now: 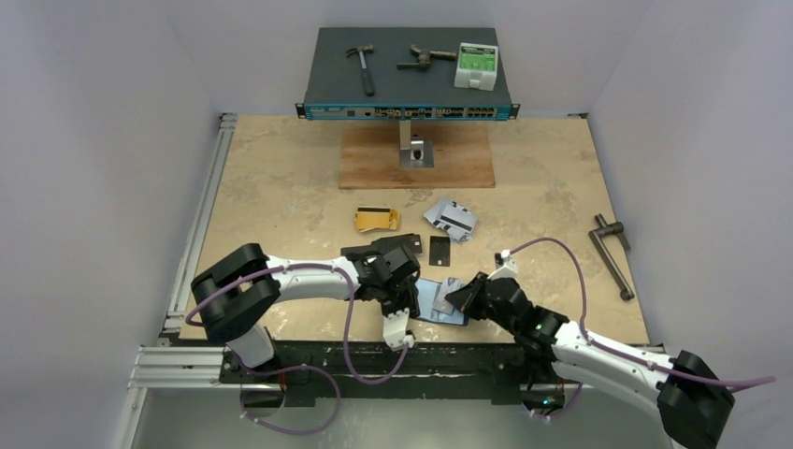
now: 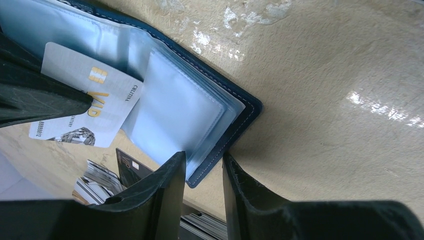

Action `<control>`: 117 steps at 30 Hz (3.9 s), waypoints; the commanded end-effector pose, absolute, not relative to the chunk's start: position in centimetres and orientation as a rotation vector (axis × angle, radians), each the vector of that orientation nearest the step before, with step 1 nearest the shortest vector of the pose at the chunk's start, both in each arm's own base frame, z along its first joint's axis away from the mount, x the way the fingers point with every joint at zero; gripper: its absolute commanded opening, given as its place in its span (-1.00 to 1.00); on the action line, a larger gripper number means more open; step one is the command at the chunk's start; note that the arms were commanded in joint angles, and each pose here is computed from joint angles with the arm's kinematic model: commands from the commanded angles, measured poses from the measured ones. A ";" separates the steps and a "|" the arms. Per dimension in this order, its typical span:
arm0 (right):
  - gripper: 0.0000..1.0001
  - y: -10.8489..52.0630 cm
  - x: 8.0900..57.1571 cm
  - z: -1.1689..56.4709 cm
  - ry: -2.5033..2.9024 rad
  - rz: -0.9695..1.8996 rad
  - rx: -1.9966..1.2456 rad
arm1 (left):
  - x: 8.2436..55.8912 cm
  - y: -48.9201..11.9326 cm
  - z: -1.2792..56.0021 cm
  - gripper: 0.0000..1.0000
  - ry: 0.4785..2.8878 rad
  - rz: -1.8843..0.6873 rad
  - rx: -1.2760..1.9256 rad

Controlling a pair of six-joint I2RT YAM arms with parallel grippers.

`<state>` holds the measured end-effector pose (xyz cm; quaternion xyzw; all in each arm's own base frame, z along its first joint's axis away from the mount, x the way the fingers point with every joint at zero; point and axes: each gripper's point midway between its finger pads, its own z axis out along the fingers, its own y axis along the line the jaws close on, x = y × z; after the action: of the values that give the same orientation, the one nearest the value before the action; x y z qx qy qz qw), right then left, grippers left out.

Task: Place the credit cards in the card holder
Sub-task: Insert the credit card into the card holder.

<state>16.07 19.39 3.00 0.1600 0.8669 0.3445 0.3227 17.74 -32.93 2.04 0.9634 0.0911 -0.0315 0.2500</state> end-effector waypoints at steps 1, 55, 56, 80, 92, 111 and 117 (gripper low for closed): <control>-1.00 18.8 14.6 1.4 2.338 0.896 0.418 | 16.3 -32.3 0.7 -0.37 0.286 -0.168 2.675; -1.00 19.2 13.5 1.8 2.366 0.960 0.452 | 14.6 -32.6 1.6 -0.40 1.292 -0.201 2.394; -1.00 19.2 13.5 1.8 2.359 0.960 0.457 | 14.7 -32.6 1.6 -0.40 1.291 -0.197 2.393; -1.00 19.2 13.2 -0.2 2.435 0.894 0.433 | 15.2 -33.1 1.7 -0.44 1.294 -0.155 2.395; -1.00 18.9 11.3 -0.7 2.517 0.922 0.437 | 15.6 -33.3 1.7 -0.45 1.300 -0.133 2.387; -1.00 19.6 9.4 -0.9 2.632 0.945 0.339 | 17.1 -33.6 1.8 -0.41 1.319 -0.087 2.333; -1.00 19.8 11.0 -1.1 2.602 0.876 0.346 | 16.9 -33.5 1.7 -0.41 1.327 -0.095 2.337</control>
<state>11.74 21.78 1.98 0.1330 0.8941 0.3804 0.1954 16.69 -32.14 1.85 0.8557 0.4735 -0.0194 0.2079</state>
